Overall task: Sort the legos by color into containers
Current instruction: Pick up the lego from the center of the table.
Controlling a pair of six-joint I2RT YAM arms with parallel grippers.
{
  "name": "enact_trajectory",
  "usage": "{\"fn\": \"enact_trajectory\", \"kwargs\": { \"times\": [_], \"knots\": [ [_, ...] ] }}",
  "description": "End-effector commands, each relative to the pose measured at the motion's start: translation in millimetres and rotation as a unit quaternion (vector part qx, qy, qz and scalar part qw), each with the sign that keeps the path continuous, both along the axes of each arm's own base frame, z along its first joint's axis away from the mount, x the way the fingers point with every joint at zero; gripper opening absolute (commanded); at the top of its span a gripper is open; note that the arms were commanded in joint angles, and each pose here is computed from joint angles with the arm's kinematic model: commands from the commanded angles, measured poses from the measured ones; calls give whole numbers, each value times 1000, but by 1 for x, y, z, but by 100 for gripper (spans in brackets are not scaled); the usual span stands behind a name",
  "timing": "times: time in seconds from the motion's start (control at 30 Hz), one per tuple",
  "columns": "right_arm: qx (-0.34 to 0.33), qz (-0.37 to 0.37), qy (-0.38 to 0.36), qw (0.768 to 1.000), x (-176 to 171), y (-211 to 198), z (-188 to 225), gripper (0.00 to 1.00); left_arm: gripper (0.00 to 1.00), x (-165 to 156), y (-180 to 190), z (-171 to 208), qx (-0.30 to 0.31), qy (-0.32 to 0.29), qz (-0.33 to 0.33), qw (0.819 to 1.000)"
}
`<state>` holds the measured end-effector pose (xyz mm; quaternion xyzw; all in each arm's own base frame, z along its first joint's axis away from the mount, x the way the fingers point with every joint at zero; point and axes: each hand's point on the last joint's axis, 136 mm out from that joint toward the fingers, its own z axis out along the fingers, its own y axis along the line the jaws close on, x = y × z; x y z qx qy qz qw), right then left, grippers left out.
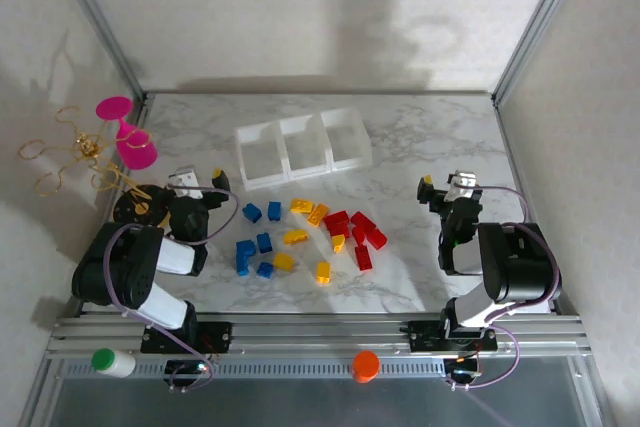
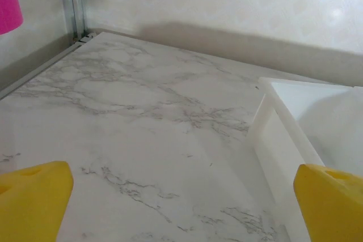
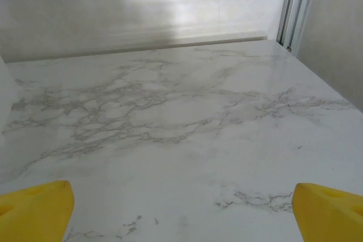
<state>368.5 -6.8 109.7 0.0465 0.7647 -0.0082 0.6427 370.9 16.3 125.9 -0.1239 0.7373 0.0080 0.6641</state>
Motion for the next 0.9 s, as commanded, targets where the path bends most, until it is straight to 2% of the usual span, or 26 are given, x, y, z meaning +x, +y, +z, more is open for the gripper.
{"fn": "enact_trajectory", "kwargs": {
  "times": [0.0,0.87],
  "knots": [
    [-5,1,-26,1000,6,-1,15,99,99,4,0,3,6,-2,-5,1000],
    [-5,0,-26,1000,6,-1,15,99,99,4,0,3,5,-2,-5,1000]
  ]
}}
